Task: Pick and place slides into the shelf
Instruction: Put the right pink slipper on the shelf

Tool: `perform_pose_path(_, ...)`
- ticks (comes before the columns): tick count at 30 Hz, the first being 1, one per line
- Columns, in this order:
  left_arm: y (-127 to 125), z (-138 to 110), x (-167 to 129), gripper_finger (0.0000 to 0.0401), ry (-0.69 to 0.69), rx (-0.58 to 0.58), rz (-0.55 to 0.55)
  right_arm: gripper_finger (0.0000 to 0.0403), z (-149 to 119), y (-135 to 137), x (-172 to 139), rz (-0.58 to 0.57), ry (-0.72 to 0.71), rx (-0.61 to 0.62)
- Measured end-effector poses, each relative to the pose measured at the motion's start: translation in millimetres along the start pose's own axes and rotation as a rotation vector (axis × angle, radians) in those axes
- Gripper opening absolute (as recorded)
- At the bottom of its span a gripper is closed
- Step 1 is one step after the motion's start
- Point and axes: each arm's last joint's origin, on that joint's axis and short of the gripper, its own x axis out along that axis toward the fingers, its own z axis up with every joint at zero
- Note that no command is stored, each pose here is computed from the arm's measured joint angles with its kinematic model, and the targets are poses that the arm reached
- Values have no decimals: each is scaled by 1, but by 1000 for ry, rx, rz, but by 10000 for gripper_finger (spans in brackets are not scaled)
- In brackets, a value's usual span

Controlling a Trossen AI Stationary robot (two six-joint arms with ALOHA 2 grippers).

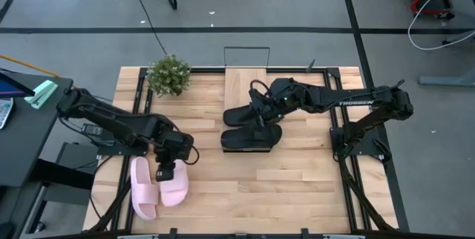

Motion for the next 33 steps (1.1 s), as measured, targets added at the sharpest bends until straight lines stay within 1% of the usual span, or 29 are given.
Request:
perform_pose_path(3,-15,-1,-28,7,-18,44,75,148,1,-8,-3,2,-5,74)
perform_pose_path(7,-31,-5,-65,7,-77,87,166,148,4,-18,-7,-18,-33,170)
perform_pose_path(9,-37,-6,-80,7,-111,96,188,149,7,-22,-9,-18,-56,193)
perform_pose_path(12,-46,-7,-97,7,-167,120,195,153,13,-27,-12,21,-98,212)
perform_pose_path(14,-52,-4,-104,7,-187,150,195,159,16,-30,-15,28,-123,232)
perform_pose_path(16,-56,0,-107,7,-176,185,212,167,18,-34,-17,26,-147,249)
perform_pose_path(20,-60,15,-107,7,-61,266,268,186,22,-42,-22,35,-176,287)
perform_pose_path(22,-63,27,-104,7,-23,329,282,197,22,-46,-24,32,-182,308)
perform_pose_path(25,-68,42,-108,7,-36,423,285,213,23,-50,-26,40,-181,358)
perform_pose_path(27,-71,54,-113,7,-59,482,306,224,23,-52,-28,51,-178,391)
perform_pose_path(30,-76,68,-123,6,-104,548,338,241,23,-55,-29,62,-172,432)
perform_pose_path(33,-78,75,-136,6,-158,599,364,257,23,-57,-31,90,-162,511)
